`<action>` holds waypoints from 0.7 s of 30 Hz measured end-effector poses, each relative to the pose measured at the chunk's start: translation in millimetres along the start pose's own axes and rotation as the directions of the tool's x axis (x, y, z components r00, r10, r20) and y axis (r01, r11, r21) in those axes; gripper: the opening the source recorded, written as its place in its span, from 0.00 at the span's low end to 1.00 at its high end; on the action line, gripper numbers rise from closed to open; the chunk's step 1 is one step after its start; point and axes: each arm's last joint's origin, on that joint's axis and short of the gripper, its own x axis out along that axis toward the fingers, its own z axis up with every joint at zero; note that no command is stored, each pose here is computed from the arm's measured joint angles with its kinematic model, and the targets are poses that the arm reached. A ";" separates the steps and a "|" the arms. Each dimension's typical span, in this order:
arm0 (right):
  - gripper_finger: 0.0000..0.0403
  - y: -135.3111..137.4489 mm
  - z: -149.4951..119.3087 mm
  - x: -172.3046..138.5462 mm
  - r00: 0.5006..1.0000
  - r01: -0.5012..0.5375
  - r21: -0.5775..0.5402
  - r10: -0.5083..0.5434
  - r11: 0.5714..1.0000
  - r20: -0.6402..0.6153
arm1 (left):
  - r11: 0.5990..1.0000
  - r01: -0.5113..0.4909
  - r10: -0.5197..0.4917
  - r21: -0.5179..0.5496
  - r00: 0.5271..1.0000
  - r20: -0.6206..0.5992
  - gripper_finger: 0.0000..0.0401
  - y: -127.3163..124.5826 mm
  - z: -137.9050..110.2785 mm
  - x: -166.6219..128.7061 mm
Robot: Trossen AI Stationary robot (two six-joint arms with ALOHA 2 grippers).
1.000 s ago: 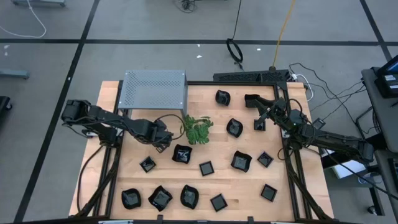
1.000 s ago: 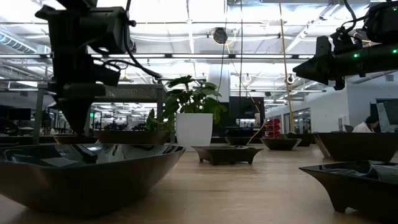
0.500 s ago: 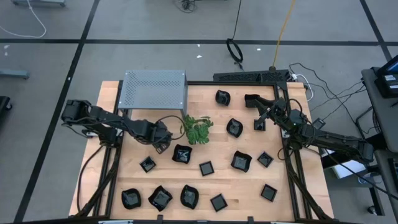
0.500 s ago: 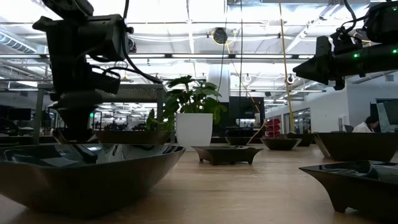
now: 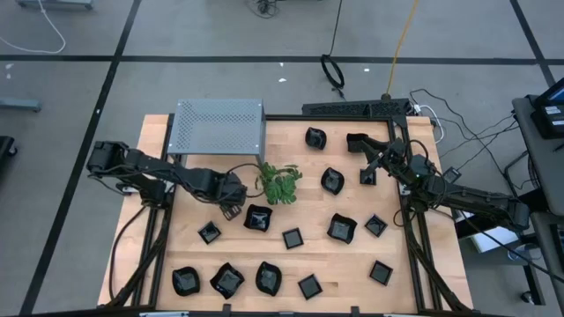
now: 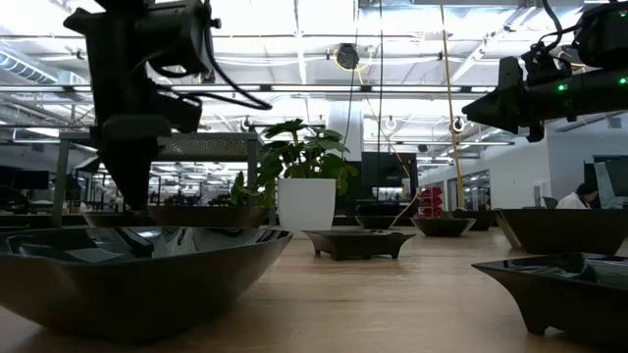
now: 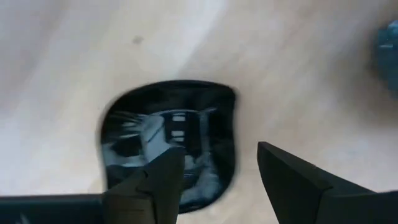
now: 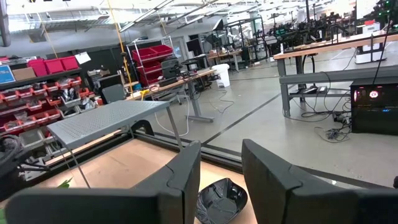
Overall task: Pick & Place Mini shaped plates
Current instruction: Put the leaf shaped plate on the shelf
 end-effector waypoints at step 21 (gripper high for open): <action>0.26 0.1 -0.4 0.3 1.000 0.000 -0.001 0.000 1.000 -0.004 | 0.986 -0.146 0.145 0.076 0.989 0.020 0.51 -19.0 -8.3 39.9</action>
